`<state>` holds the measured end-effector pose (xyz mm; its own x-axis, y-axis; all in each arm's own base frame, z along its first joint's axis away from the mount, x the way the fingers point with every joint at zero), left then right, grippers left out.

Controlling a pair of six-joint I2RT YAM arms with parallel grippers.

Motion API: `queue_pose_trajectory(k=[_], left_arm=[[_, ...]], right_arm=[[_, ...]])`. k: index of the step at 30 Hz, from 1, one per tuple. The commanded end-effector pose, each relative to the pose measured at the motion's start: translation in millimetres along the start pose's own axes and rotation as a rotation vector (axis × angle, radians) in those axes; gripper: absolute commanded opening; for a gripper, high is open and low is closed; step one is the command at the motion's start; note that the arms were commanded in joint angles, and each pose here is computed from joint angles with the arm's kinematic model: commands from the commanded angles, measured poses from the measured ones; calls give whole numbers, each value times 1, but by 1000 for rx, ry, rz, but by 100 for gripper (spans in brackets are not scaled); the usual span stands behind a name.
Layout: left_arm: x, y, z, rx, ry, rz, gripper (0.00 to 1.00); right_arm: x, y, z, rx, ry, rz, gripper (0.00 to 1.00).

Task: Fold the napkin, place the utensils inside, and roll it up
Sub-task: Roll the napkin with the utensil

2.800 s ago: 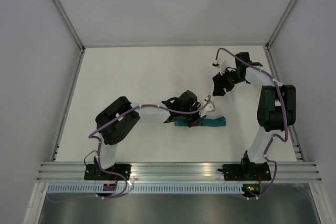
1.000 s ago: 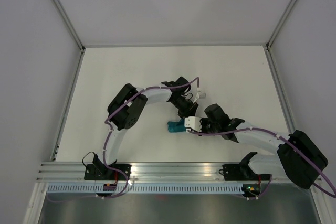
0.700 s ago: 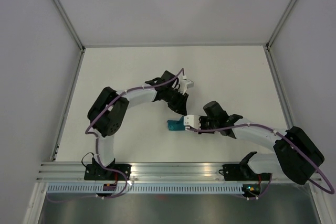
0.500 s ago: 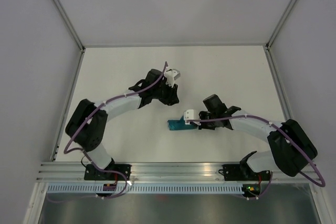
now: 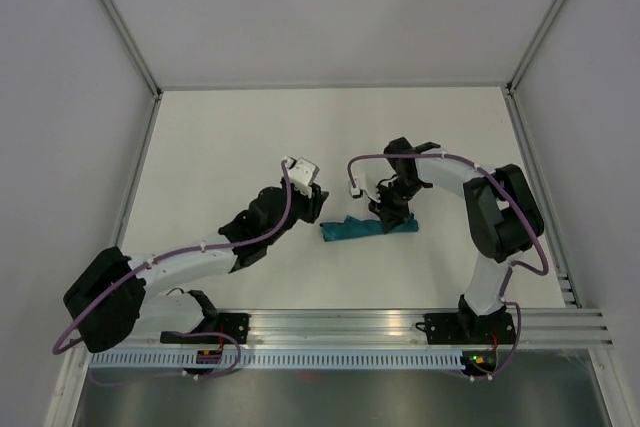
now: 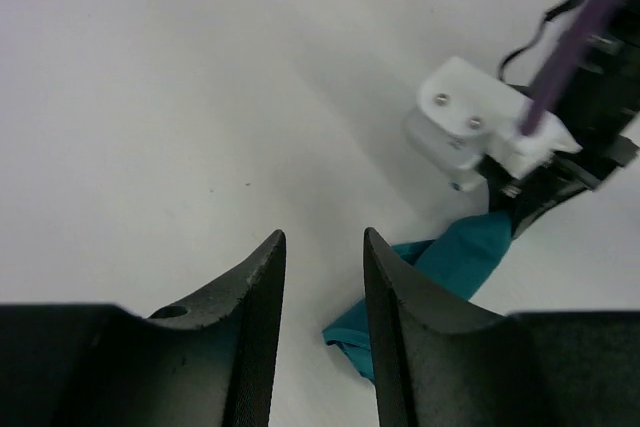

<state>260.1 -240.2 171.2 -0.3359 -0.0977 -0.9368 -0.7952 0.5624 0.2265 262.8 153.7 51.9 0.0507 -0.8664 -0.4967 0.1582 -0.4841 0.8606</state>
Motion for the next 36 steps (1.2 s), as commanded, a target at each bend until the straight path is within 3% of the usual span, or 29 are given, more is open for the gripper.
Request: queue_pose_trajectory(k=[1, 18, 32, 35, 36], left_arm=[[-16, 4, -16, -49, -132, -124, 42], [104, -26, -106, 169, -813, 173, 55], [155, -54, -98, 233, -890, 318, 56], [162, -54, -91, 247, -864, 371, 52], [164, -53, -91, 253, -856, 384, 46]], right_arm=[[21, -17, 16, -191, -37, 49, 11], [33, -33, -6, -326, -130, 64, 10], [39, -35, -10, -342, -156, 75, 11], [38, -34, -11, -342, -156, 74, 11], [39, -34, -11, -341, -157, 73, 11]])
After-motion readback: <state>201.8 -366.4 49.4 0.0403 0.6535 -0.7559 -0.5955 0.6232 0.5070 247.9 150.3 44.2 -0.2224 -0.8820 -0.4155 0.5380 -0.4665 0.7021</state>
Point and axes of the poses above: each gripper's point midway between its finger pads, its own y axis back along the fingers, its own z axis along the line the jaws close on, x = y × z, the point moved 4 cm from there along y, back along the fingers, and after that the axes turned 10 degrees about y, right-handed, at the moved point
